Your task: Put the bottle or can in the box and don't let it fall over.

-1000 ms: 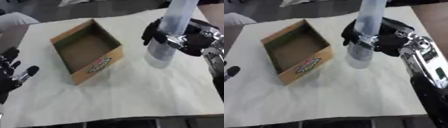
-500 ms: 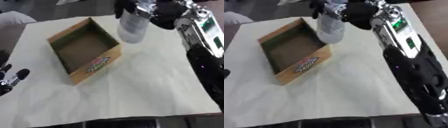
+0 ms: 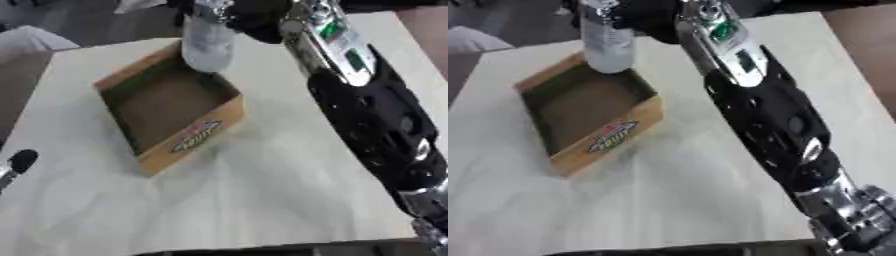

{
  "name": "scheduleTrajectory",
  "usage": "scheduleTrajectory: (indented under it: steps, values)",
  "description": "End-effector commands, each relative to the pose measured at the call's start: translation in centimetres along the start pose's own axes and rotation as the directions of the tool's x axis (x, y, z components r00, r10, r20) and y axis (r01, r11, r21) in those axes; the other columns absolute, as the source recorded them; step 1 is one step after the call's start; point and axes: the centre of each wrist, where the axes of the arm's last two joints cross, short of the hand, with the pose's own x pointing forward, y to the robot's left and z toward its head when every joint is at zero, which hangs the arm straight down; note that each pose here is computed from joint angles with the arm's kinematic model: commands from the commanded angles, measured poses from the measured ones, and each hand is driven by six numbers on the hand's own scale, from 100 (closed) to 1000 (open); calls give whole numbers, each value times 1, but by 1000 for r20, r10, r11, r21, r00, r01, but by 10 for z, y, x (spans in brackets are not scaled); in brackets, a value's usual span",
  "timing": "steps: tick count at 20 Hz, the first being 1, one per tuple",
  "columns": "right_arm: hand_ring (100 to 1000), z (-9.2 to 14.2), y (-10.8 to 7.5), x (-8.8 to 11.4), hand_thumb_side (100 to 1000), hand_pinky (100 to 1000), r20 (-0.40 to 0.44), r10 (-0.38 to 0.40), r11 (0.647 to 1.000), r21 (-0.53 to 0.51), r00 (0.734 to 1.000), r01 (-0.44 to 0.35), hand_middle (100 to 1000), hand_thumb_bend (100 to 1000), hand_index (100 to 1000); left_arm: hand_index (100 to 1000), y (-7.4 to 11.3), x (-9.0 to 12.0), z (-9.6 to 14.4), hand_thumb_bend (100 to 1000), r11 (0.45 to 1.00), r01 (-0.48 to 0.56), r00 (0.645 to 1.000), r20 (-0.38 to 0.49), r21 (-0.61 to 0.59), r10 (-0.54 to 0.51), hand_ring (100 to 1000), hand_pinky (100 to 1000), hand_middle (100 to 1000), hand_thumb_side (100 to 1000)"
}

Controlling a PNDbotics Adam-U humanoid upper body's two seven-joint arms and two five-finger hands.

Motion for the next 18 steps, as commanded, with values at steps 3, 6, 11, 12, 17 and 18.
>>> scheduleTrajectory:
  steps: [3,6,11,12,17,18]
  values:
    - [629,-22,-2,-18,185,888,-39,72,996,-43,997,-74,628,100,117,737,-3,13,-7,744,999,1,999,45,-45,1,1000,1000,938,100]
    - [632,-31,0,-36,191,890,-68,110,991,-63,992,-115,631,100,117,736,-5,14,-9,742,998,-7,999,49,-58,10,1000,1000,938,100]
    - [634,-39,7,-60,193,889,-98,146,983,-99,984,-156,634,100,118,733,-8,16,-12,737,997,-15,998,54,-75,19,1000,1000,937,100]
    - [634,-39,8,-63,193,888,-100,150,981,-109,984,-161,634,100,118,733,-9,16,-12,737,997,-16,998,55,-78,20,1000,1000,936,100]
    - [637,-40,8,-72,197,888,-116,164,974,-136,980,-180,638,100,119,731,-10,18,-14,734,996,-19,998,58,-85,24,1000,1000,935,100]
    - [638,-39,8,-72,199,888,-118,165,974,-139,979,-181,639,100,119,731,-10,18,-14,733,996,-19,998,59,-86,24,1000,1000,935,100]
